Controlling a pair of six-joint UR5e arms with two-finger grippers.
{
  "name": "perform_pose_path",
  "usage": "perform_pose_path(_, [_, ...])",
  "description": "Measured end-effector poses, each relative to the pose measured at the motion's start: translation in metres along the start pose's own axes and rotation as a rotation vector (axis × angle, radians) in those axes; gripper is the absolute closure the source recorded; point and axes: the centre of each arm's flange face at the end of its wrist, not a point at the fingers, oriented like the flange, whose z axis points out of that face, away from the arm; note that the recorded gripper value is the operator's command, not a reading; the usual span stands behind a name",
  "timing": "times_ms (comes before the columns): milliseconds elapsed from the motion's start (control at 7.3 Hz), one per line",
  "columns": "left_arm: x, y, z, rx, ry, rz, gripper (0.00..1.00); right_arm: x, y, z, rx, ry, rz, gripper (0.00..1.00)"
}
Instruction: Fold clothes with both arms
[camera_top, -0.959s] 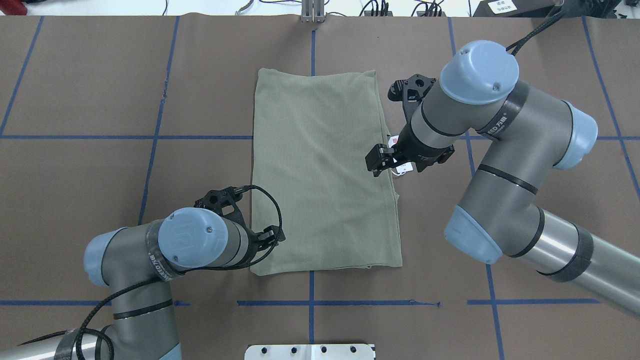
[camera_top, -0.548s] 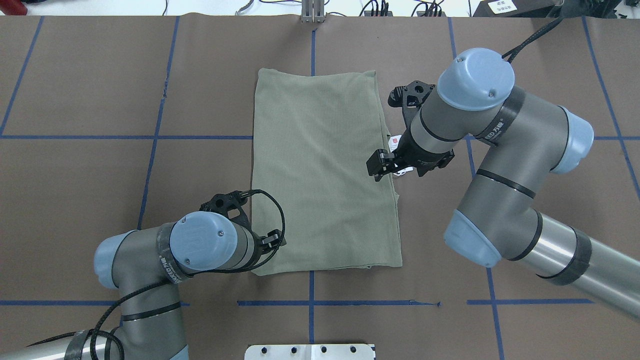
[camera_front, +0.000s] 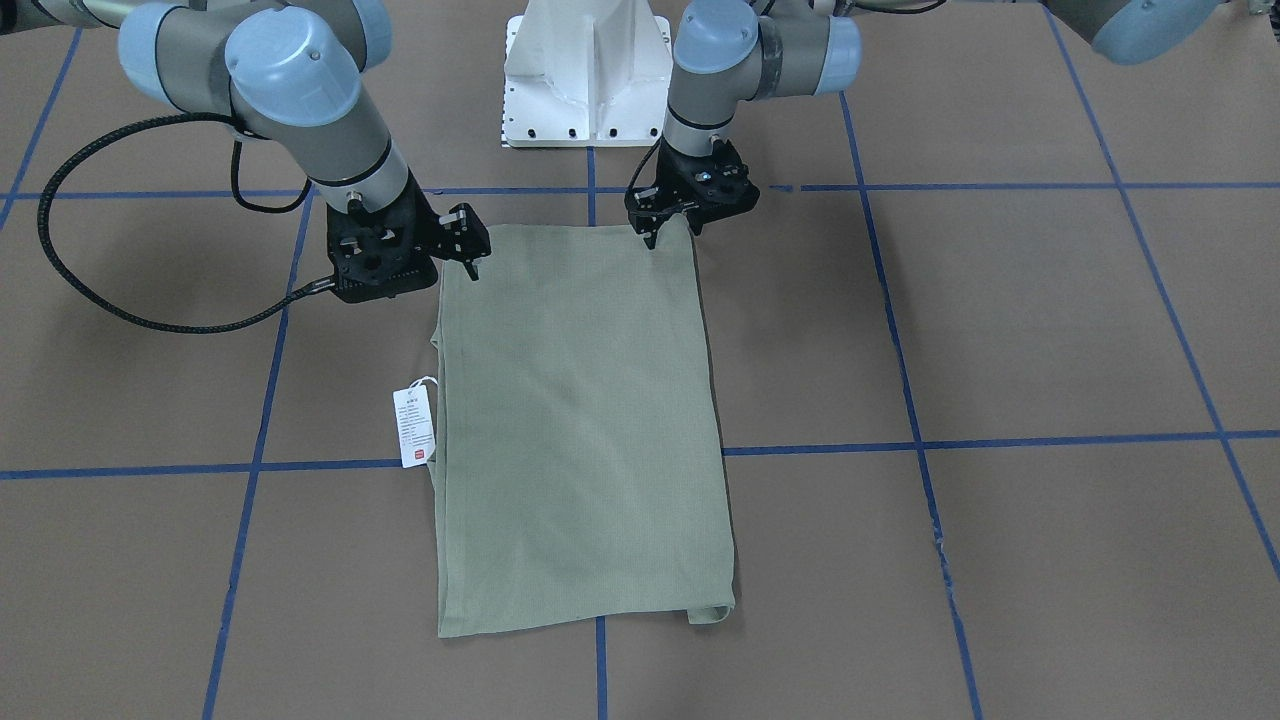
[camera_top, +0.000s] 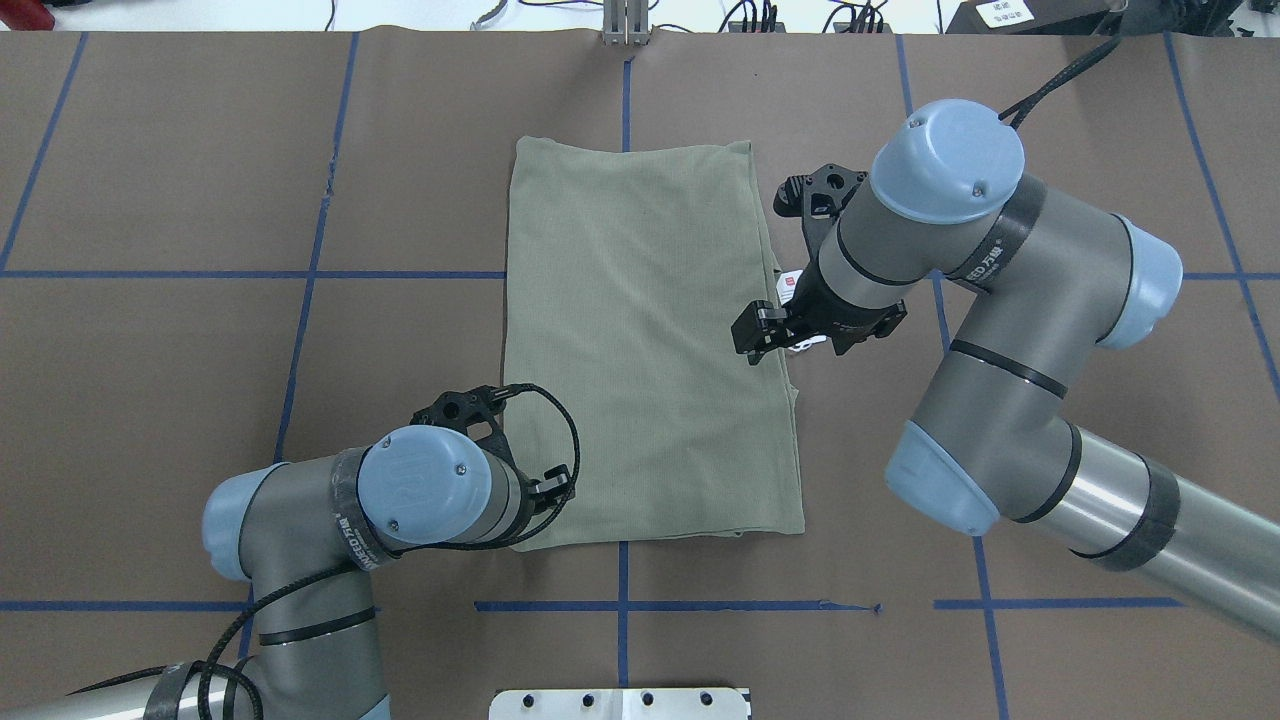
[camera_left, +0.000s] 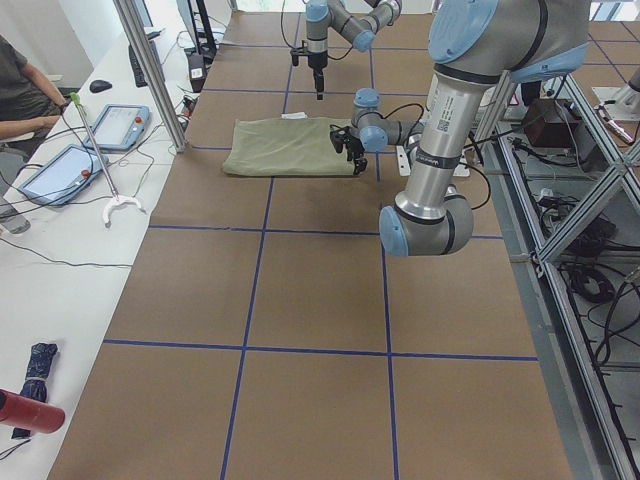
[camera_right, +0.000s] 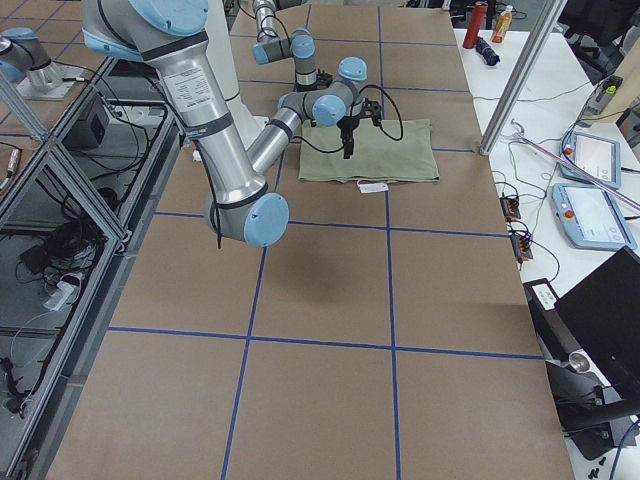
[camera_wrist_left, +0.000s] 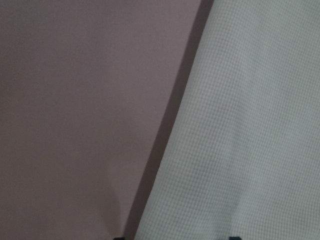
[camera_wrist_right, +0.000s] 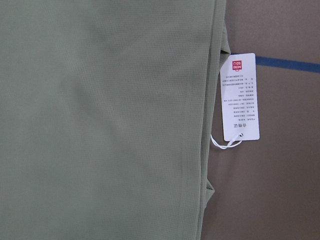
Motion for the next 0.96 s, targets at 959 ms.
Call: perform_pose_path(959, [-0.0041,0.0087,0.0052,-0.005,-0.052,0.013,0.67,0.0024,-0.0026,-0.0016,0.003,0.001,0.003,0.00])
